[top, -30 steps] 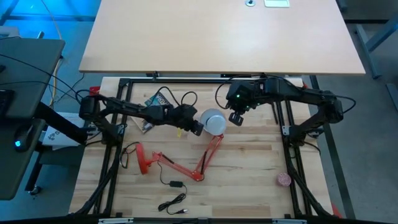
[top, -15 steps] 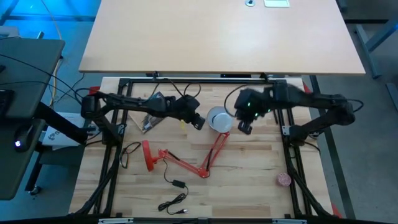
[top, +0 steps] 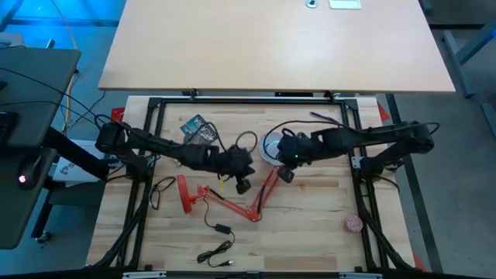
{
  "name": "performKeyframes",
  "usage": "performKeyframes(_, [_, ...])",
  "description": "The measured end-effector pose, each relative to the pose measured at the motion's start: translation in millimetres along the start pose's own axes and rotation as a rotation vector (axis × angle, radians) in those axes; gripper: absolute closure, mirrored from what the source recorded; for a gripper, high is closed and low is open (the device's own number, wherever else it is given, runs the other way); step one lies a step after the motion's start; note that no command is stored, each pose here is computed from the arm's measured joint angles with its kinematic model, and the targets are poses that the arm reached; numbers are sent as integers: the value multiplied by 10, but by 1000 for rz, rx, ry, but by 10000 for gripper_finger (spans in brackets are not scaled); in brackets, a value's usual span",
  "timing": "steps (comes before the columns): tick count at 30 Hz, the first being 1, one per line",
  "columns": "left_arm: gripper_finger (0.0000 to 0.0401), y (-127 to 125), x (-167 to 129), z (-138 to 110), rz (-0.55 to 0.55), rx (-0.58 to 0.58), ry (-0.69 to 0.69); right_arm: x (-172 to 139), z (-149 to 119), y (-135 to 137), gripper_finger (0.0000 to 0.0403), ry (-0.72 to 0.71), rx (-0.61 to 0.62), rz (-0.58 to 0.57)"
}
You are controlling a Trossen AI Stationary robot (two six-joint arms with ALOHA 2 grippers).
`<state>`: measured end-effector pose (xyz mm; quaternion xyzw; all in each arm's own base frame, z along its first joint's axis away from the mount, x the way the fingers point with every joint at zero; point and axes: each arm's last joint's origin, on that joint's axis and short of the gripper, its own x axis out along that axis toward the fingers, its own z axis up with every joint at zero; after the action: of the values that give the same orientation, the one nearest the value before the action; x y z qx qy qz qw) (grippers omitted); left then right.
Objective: Screw lightbulb
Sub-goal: Insert the lightbulb into the red lamp
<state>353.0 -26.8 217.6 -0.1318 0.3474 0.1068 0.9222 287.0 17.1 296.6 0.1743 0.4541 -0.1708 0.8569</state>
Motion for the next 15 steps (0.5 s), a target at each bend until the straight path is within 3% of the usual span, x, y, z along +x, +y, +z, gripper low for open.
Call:
performKeyframes(5, [401,-166,162,-195,-50,264,69,9,34,-66,403,-2,21,-20])
performKeyframes(15, [401,-369,597,-109,-100,421,-11,11,56,-126,403,23,36,-2])
